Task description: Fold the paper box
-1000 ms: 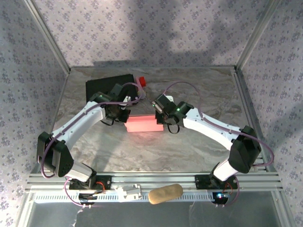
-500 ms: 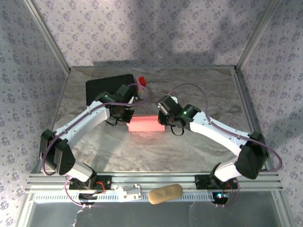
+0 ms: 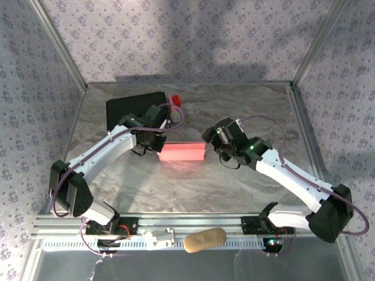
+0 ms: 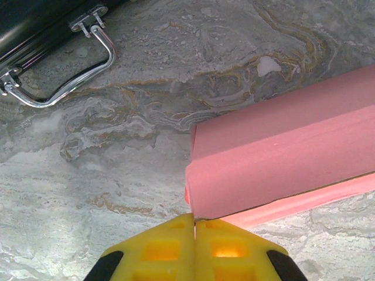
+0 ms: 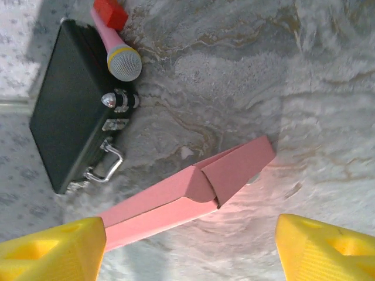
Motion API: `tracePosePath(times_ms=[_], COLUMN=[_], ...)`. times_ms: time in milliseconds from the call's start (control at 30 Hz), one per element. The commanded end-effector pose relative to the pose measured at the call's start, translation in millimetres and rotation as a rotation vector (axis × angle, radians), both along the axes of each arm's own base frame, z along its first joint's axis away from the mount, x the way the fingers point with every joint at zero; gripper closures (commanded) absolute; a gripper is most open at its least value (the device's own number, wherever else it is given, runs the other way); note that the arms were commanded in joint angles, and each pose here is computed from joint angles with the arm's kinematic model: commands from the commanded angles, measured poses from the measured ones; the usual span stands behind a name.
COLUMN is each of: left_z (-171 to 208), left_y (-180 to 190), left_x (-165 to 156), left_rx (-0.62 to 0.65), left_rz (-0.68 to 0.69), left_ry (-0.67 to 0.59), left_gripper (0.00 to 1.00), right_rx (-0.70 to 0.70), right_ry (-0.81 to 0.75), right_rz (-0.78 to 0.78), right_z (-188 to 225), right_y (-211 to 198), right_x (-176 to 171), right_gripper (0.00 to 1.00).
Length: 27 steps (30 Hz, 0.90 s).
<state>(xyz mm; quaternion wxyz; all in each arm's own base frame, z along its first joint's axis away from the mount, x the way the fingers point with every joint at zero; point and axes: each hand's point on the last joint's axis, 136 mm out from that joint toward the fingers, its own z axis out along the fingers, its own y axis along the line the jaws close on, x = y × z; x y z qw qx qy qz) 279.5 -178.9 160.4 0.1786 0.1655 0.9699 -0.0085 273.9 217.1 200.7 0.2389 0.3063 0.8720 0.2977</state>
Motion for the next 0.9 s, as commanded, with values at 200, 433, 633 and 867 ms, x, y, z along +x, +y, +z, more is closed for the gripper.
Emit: tracePosePath(times_ms=[200,433,633,867], left_z=[4.9,3.3,4.9,9.9], left_y=[-3.9,-5.9,-7.5,-10.5], left_x=[-0.1,1.4,1.0,0.1], left_rx=[0.004,0.006,0.005,-0.017], left_rz=[0.005,0.004,0.000,-0.004], left_ry=[-0.004,0.000,-0.001,-0.001], left_gripper=[1.00,1.00,1.00,1.00], right_rx=[0.268,0.297,0.315,0.294], right_ry=[0.331,0.497,0.566,0.571], right_rz=[-0.337,-0.383,-0.390,-0.414], right_z=[-20.8,-43.5,-66.9,-77.5], right_y=[13.4,30.3,42.2,38.3], right_x=[-0.3,-0.8,7.6,12.9], right_gripper=[0.21,0.19,0.26,0.43])
